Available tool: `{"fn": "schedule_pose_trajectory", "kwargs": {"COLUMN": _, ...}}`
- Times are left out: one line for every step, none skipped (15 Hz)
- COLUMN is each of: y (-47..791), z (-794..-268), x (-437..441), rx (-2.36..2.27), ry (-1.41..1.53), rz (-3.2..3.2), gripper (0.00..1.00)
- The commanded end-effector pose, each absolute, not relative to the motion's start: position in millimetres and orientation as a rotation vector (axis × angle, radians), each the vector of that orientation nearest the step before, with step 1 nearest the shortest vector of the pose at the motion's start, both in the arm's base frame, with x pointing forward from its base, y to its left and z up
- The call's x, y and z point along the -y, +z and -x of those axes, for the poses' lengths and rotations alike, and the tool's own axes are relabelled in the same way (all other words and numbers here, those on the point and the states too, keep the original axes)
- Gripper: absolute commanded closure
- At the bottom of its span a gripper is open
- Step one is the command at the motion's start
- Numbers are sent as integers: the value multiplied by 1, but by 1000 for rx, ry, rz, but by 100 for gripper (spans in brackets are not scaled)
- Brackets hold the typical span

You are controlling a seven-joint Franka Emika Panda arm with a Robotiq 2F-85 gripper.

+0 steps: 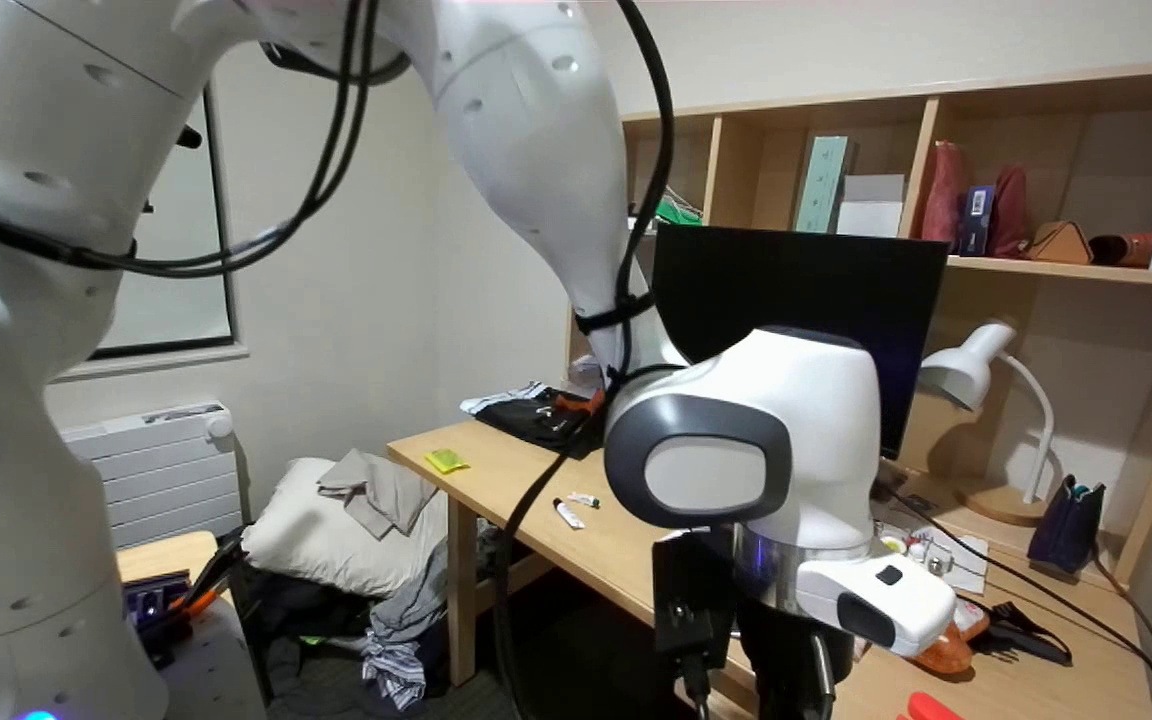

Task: Close the first top drawer

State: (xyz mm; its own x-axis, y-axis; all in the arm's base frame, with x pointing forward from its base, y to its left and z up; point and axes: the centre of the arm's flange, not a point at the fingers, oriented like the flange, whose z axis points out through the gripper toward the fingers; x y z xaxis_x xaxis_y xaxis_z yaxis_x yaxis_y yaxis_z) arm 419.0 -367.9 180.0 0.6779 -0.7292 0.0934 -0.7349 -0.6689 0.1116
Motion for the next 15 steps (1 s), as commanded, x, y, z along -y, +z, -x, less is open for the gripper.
{"fn": "schedule_pose_trajectory", "kwargs": {"y": 246, "z": -365, "x": 334, "rx": 954, "ry": 116, "rz": -2891, "gripper": 0}}
{"fn": "schedule_pose_trajectory", "kwargs": {"y": 257, "z": -359, "x": 320, "rx": 901, "ry": 115, "rz": -2935, "gripper": 0}}
{"fn": "schedule_pose_trajectory", "kwargs": {"y": 263, "z": -355, "x": 300, "rx": 846, "ry": 123, "rz": -2978, "gripper": 0}}
{"fn": "schedule_pose_trajectory", "kwargs": {"y": 265, "z": -352, "x": 280, "rx": 789, "ry": 125, "rz": -3017, "gripper": 0}}
{"fn": "schedule_pose_trajectory", "kwargs": {"y": 267, "z": -349, "x": 259, "rx": 726, "ry": 124, "rz": -3052, "gripper": 0}}
{"fn": "schedule_pose_trajectory", "kwargs": {"y": 266, "z": -346, "x": 236, "rx": 665, "ry": 107, "rz": -3087, "gripper": 0}}
{"fn": "schedule_pose_trajectory", "kwargs": {"y": 267, "z": -341, "x": 213, "rx": 592, "ry": 90, "rz": -3114, "gripper": 0}}
{"fn": "schedule_pose_trajectory", "kwargs": {"y": 268, "z": -336, "x": 188, "rx": 528, "ry": 76, "rz": -3133, "gripper": 0}}
{"fn": "schedule_pose_trajectory", "kwargs": {"y": 268, "z": -332, "x": 163, "rx": 485, "ry": 74, "rz": -3135, "gripper": 0}}
{"fn": "schedule_pose_trajectory", "kwargs": {"y": 269, "z": -326, "x": 141, "rx": 413, "ry": 57, "rz": -3126, "gripper": 0}}
{"fn": "schedule_pose_trajectory", "kwargs": {"y": 268, "z": -322, "x": 127, "rx": 317, "ry": 52, "rz": -3109, "gripper": 0}}
{"fn": "schedule_pose_trajectory", "kwargs": {"y": 267, "z": -316, "x": 116, "rx": 262, "ry": 42, "rz": -3101, "gripper": 0}}
{"fn": "schedule_pose_trajectory", "kwargs": {"y": 267, "z": -318, "x": 112, "rx": 245, "ry": 55, "rz": -3088, "gripper": 0}}
{"fn": "schedule_pose_trajectory", "kwargs": {"y": 261, "z": -348, "x": 138, "rx": 292, "ry": 55, "rz": -3107, "gripper": 0}}
{"fn": "schedule_pose_trajectory", "kwargs": {"y": 266, "z": -354, "x": 133, "rx": 266, "ry": 66, "rz": -3101, "gripper": 0}}
